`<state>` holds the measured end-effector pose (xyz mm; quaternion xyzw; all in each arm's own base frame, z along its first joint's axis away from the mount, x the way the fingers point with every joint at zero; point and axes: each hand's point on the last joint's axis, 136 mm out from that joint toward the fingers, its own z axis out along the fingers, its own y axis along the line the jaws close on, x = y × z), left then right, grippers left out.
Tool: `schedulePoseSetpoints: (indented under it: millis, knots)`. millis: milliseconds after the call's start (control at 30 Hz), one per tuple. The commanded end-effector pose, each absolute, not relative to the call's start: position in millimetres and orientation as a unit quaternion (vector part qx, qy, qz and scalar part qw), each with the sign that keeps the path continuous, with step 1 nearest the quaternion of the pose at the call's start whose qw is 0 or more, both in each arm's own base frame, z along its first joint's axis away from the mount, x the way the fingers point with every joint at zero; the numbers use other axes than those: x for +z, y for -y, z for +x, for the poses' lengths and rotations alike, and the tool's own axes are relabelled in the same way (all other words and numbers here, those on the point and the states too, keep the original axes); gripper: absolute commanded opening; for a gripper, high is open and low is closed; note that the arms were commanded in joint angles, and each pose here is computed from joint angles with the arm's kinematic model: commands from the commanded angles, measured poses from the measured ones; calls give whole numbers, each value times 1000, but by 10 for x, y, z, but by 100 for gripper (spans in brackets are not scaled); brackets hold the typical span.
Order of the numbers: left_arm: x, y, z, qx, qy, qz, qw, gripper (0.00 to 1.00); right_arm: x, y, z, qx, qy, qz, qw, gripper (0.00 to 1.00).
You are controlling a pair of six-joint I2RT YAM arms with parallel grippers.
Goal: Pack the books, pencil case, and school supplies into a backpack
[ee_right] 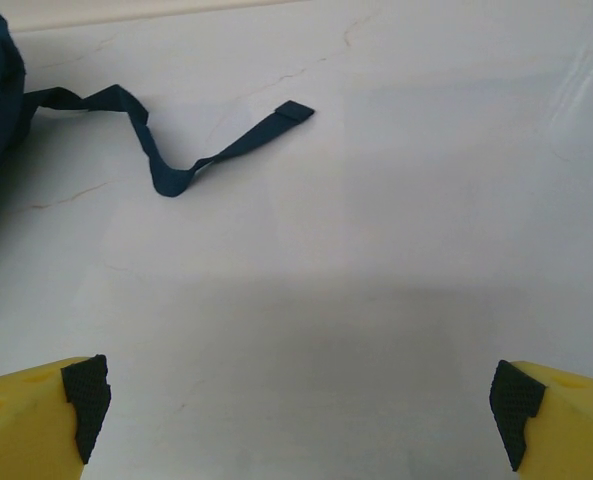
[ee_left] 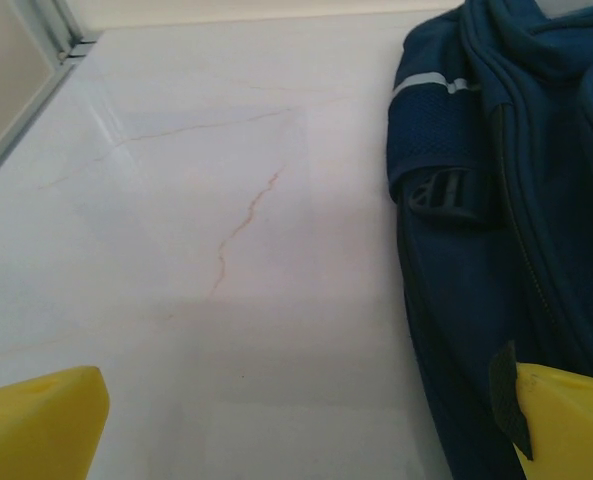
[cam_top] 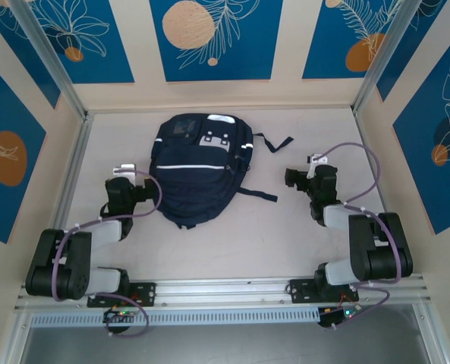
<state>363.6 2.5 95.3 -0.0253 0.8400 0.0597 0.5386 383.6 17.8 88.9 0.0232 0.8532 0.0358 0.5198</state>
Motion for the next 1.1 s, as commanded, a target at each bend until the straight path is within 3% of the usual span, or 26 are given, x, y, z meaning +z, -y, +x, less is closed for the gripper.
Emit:
schedulePoseSetpoints:
  millis: [0, 233, 600, 1067]
  knots:
    - [1151, 4, 3808, 48, -816, -7, 576, 100, 1045, -239, 3941, 50, -821, 0, 569, 99]
    - [898, 7, 3899, 46, -822, -4, 568, 100, 966, -226, 3927, 53, -815, 0, 577, 99]
    - [876, 199, 3959, 19, -831, 47, 554, 100, 942, -172, 3970, 50, -824, 17, 565, 99]
    - [870, 112, 3946, 38, -828, 24, 558, 100, 938, -164, 3965, 50, -824, 17, 564, 99]
